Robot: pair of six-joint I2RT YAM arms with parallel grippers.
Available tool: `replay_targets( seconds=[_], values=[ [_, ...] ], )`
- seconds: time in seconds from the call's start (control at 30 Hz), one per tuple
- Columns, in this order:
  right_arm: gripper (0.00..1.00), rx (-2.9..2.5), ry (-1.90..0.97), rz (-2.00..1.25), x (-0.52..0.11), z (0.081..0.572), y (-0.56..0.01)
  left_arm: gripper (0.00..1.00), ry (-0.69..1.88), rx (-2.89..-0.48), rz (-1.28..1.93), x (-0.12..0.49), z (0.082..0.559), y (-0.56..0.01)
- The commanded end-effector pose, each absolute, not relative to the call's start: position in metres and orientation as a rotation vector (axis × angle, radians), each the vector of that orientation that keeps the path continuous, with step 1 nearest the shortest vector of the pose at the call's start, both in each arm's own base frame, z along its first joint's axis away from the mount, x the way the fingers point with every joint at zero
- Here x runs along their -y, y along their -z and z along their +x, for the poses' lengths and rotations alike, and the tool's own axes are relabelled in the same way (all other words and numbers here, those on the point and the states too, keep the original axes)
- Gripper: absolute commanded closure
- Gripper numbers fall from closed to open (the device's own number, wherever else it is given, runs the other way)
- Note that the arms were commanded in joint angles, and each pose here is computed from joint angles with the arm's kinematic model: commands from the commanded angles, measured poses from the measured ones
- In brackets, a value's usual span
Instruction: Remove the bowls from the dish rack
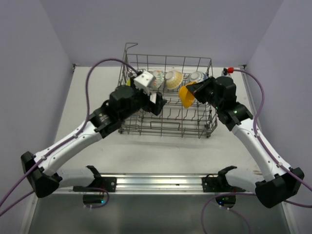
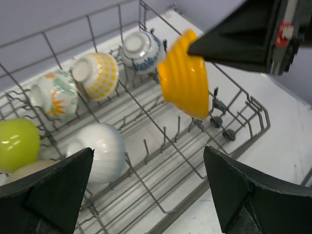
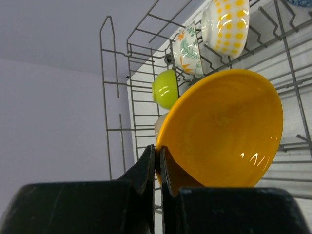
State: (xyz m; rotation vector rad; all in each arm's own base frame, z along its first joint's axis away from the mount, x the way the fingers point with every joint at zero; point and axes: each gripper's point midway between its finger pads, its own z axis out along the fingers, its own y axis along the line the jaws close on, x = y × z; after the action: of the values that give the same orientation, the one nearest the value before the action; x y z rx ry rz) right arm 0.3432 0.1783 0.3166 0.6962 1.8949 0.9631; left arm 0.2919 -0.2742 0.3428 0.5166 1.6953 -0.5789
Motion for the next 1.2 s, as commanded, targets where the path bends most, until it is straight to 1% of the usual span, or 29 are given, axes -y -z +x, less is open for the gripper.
replay_targets(
  seconds=[0.0, 0.07, 0.2, 0.47, 0.67, 0.83, 0.87, 1.03, 1.1, 1.13, 1.17],
  values=[
    [1.00, -1.757, -1.026, 0.824, -0.175, 0.346, -0.347, 0.00, 0.521, -1.711, 0.557, 0.310, 0.286, -0.327],
    [1.00, -1.731, -1.036, 0.845, -0.175, 0.342, -0.352, 0.00, 0.548, -1.712, 0.597, 0.334, 0.272, -0.320],
    [1.00, -1.721, -1.060, 0.859, -0.178, 0.337, -0.356, 0.00, 0.519, -1.759, 0.610, 0.361, 0.270, -0.298],
    [1.00, -1.713, -1.092, 0.918, -0.179, 0.324, -0.342, 0.00, 0.586, -1.757, 0.463, 0.376, 0.277, -0.305],
    [1.00, -1.694, -1.123, 0.951, -0.175, 0.315, -0.340, 0.06, 0.628, -1.742, 0.367, 0.386, 0.284, -0.304],
    [1.00, -1.680, -1.143, 0.952, -0.174, 0.310, -0.346, 0.09, 0.649, -1.757, 0.366, 0.399, 0.285, -0.291],
    [1.00, -1.684, -1.150, 0.947, -0.175, 0.310, -0.348, 0.13, 0.637, -1.757, 0.358, 0.399, 0.286, -0.290],
    [1.00, -1.700, -1.170, 0.962, -0.177, 0.304, -0.342, 0.22, 0.550, -1.754, 0.344, 0.398, 0.289, -0.284],
    [1.00, -1.704, -1.175, 0.964, -0.178, 0.303, -0.338, 0.29, 0.507, -1.743, 0.327, 0.395, 0.290, -0.285],
    [1.00, -1.711, -1.176, 0.973, -0.178, 0.301, -0.334, 0.36, 0.495, -1.737, 0.333, 0.397, 0.288, -0.286],
    [1.00, -1.712, -1.179, 0.977, -0.178, 0.301, -0.333, 0.40, 0.468, -1.731, 0.318, 0.395, 0.290, -0.287]
  ],
)
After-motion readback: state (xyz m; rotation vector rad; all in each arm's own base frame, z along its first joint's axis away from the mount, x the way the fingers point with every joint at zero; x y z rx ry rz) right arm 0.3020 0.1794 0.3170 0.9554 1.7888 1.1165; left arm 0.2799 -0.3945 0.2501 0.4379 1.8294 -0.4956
